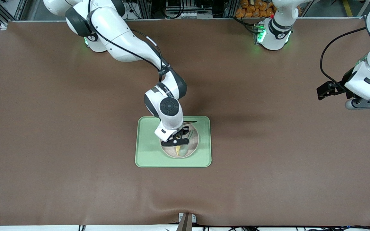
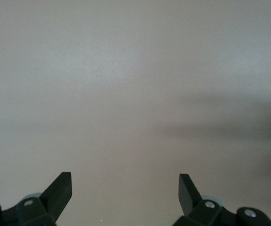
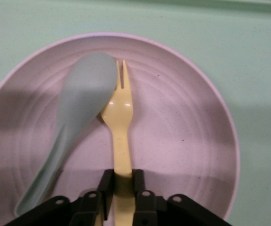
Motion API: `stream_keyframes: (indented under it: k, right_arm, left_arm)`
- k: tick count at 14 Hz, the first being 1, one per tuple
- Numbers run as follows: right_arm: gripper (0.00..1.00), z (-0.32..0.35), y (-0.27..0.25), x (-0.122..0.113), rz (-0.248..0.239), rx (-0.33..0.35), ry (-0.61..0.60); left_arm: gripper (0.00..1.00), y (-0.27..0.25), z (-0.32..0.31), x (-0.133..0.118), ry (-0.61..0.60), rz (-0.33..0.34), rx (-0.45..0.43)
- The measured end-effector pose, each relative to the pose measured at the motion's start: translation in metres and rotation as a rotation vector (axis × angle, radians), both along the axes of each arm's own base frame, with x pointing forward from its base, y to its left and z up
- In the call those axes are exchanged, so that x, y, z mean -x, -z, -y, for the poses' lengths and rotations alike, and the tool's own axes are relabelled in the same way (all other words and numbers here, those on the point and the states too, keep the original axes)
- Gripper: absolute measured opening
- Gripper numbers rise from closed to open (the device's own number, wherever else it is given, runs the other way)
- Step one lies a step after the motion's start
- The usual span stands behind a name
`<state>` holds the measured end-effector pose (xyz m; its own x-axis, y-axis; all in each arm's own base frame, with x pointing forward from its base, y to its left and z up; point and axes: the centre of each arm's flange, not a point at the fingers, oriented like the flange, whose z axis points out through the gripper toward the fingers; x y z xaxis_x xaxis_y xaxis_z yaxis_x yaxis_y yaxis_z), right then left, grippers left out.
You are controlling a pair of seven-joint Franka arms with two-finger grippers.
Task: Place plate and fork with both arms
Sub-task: 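Lift the yellow fork out of the plate with the right gripper, then move the fork beside the plate and lower it onto the tray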
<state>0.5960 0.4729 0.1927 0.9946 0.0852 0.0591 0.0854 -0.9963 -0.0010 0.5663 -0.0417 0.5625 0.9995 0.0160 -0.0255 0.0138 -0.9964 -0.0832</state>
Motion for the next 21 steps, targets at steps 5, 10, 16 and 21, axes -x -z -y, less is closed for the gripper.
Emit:
stream_keyframes:
  k: [5,10,16,21]
  right_arm:
    - [0.19,0.003,-0.004,-0.003,-0.013,0.018,0.008]
    - [0.19,0.007,-0.019,-0.002,-0.061,0.059,0.015]
    - [0.19,0.026,-0.060,-0.013,-0.095,0.083,0.049]
    - [0.19,0.062,-0.080,-0.034,-0.103,0.087,0.116]
  left_arm:
    - [1.00,-0.002,0.000,0.001,0.000,0.004,-0.001]
    - [1.00,-0.017,-0.005,0.013,-0.016,-0.008,-0.017]
    - [1.00,-0.043,-0.005,0.016,-0.035,0.037,-0.003]
    - [1.00,-0.046,-0.011,0.015,-0.055,0.042,-0.002]
